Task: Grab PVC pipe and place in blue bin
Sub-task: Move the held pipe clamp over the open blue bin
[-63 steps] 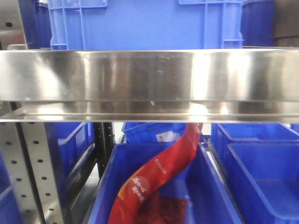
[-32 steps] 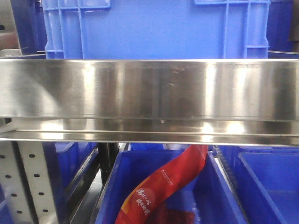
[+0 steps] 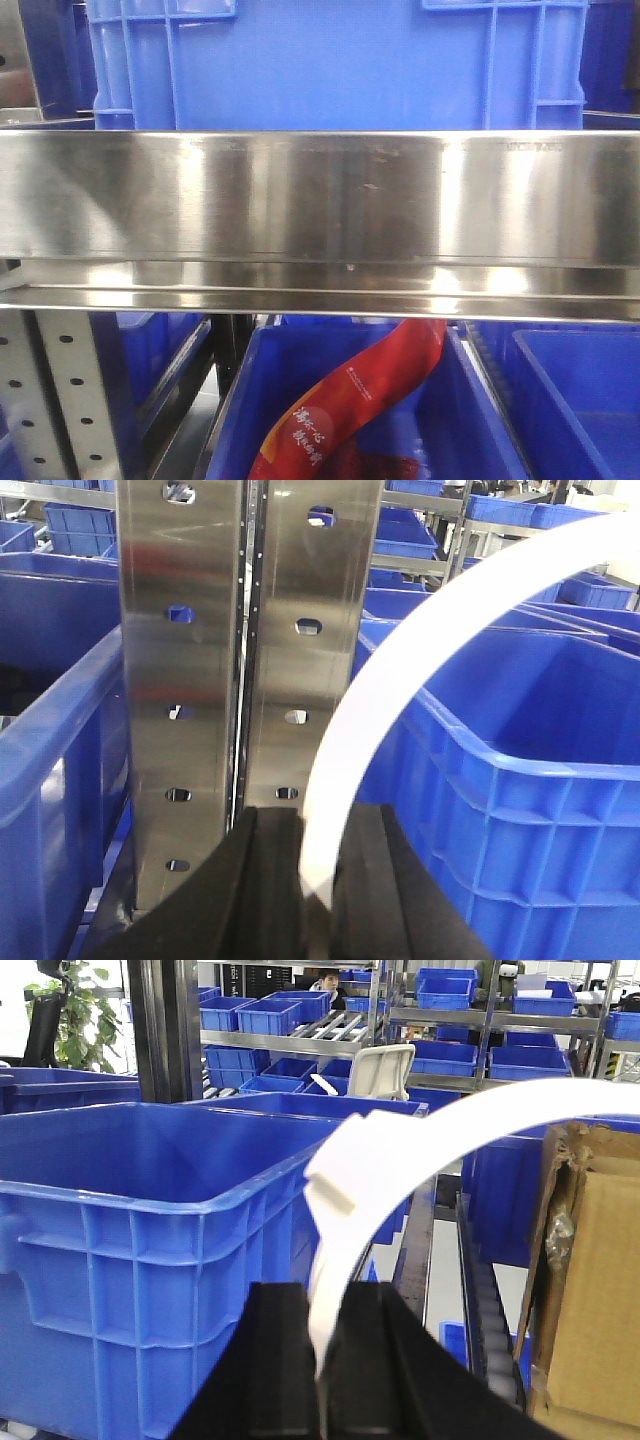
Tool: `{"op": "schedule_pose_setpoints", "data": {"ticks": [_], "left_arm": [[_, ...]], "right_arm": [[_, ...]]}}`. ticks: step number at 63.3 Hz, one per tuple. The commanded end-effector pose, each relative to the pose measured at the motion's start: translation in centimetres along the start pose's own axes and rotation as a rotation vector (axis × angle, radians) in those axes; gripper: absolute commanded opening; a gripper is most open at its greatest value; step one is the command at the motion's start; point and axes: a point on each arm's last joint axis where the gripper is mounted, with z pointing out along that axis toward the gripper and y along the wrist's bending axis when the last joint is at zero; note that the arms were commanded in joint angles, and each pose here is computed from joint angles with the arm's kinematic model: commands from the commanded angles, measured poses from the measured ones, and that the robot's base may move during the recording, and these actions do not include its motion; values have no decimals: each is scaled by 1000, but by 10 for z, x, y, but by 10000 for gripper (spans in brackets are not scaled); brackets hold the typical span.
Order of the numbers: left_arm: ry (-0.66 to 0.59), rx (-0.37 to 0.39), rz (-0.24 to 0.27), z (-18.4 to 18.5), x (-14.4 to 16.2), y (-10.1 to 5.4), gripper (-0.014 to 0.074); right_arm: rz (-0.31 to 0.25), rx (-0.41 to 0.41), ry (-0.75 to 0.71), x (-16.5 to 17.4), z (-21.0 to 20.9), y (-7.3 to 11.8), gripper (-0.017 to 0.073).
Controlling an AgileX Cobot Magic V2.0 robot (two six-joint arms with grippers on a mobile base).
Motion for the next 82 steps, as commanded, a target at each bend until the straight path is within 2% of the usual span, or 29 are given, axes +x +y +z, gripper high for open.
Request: {"op": "schedule_pose_setpoints", "data": {"ticks": [1, 38, 47, 61, 64, 72, 78, 82], "left_arm": [[-39, 9, -3, -2, -4, -1, -111], [-42, 9, -3, -2, -5, -1, -111], [-28, 8, -3, -3, -8, -1, -111], [168, -16, 6, -1, -28, -3, -111], [184, -16, 29, 0, -33, -3, -111], [186, -11, 87, 7, -46, -5, -111], [189, -5, 76, 14, -48, -6, -111], [191, 3, 67, 17, -49, -6, -111]], "right_arm": [[-12, -3, -35, -3, -1, 0, -169], [-12, -8, -62, -6, -1, 1, -169], [42, -8, 6, -3, -2, 1, -169], [105, 10, 214, -20, -3, 0, -158], [120, 12, 284, -25, -1, 1, -158], [123, 23, 375, -39, 9, 1, -158], [118, 21, 368, -50, 19, 1, -158], [67, 9, 362, -55, 25, 2, -158]]}}
